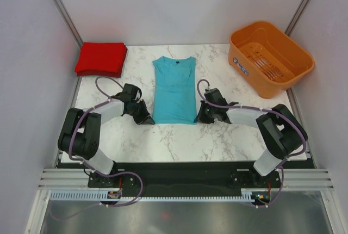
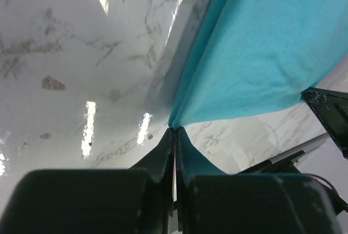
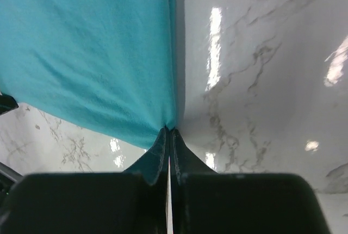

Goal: Fold and stack the t-shirts
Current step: Fold the tshirt

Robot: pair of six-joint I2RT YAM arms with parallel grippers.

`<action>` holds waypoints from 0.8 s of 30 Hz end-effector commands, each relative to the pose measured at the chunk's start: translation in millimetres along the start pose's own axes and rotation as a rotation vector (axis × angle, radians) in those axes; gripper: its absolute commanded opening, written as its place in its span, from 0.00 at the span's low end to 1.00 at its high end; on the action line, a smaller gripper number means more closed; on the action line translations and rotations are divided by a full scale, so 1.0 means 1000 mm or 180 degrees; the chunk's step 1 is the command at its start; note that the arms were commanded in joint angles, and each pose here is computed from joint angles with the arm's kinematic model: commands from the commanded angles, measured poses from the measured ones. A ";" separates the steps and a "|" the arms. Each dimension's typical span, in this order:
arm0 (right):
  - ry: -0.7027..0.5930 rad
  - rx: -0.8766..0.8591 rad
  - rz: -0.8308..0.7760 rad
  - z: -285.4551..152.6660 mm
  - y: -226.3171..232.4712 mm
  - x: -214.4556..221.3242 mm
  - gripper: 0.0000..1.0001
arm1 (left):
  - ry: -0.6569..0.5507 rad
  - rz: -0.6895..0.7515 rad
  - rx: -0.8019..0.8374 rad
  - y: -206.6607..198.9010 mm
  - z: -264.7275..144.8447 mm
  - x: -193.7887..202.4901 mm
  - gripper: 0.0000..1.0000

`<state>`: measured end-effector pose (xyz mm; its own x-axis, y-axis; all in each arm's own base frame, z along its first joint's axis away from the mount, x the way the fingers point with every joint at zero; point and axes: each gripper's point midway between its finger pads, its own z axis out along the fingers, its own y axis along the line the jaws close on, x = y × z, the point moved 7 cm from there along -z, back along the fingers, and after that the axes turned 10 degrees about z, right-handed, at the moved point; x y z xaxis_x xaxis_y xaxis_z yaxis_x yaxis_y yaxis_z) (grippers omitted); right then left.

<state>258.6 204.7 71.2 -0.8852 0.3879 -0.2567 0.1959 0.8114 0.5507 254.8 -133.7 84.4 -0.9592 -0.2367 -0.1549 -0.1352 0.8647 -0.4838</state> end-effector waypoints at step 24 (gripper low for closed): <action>-0.0026 0.0333 0.0242 -0.014 -0.019 0.060 0.46 | -0.0036 0.0152 -0.0123 0.005 -0.017 0.017 0.47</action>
<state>210.5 215.7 77.8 -0.8623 0.4351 -0.2593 0.2383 0.8002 0.5504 222.4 -124.5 94.4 -0.9704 -0.1853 -0.1547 -0.0963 0.8848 -0.4559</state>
